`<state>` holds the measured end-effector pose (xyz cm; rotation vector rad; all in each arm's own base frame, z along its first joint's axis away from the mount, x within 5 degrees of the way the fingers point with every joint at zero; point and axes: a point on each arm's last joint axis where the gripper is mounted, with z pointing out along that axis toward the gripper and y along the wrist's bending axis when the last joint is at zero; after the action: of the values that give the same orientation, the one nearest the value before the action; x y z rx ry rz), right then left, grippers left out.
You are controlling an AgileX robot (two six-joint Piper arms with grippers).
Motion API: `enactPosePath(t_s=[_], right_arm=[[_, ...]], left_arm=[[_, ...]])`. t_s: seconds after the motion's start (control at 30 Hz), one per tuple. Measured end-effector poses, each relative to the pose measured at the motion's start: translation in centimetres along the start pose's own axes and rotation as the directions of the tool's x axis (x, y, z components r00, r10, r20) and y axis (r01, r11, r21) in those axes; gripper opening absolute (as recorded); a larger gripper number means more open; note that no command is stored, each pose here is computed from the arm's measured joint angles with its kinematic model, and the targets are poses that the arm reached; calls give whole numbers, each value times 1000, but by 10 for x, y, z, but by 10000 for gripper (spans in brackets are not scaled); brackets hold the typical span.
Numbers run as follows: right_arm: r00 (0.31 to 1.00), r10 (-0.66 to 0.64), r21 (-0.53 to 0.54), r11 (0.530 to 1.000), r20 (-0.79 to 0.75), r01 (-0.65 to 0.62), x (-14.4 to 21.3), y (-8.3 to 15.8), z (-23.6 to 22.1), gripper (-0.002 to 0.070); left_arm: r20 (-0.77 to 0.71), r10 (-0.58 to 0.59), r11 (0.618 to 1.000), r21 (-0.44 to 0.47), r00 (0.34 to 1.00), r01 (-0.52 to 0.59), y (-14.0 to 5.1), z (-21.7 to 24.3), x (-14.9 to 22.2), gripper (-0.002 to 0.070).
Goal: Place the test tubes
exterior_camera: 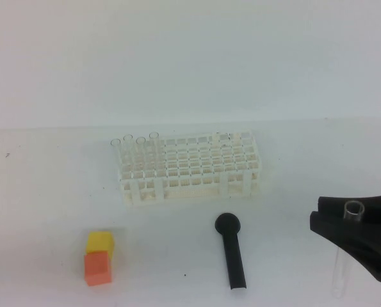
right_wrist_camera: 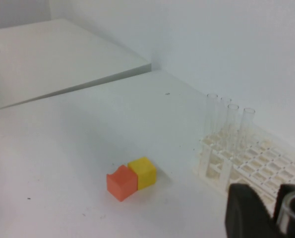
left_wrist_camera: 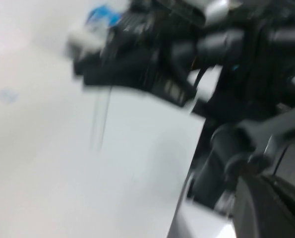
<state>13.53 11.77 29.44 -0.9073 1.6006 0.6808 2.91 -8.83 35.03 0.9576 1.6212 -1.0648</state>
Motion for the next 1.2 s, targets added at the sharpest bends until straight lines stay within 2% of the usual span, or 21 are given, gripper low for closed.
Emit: enactPosePath(t_s=[0.17,0.27,0.47,0.6,0.67,0.97,1.2], right_arm=[[1000,1,0,1000,-2,-1,1,0,0,115],[1000,7,-21,1000,-11,-8,3,1,3,115],[999,7,-129,992,-51,-13,15,0,22,115],[995,-29,-152,988,-100,14,24,-8,40,115],[992,-36,-160,987,-120,16,26,-14,51,114],[996,-67,-219,974,-62,52,-5,-44,103,114],[994,-106,-124,987,-41,100,-29,-75,138,114]], left_arm=[[-73,-76,988,-138,994,65,-7,-27,23,-1],[-12,-69,973,-221,998,65,-1,-34,38,-1],[207,16,895,-440,978,78,38,-23,69,-1],[313,71,835,-538,947,115,59,-19,89,-1],[341,71,822,-553,937,139,63,-19,94,-1],[334,46,821,-549,941,155,64,-17,100,-1],[334,46,821,-549,941,155,64,-17,100,-1]])
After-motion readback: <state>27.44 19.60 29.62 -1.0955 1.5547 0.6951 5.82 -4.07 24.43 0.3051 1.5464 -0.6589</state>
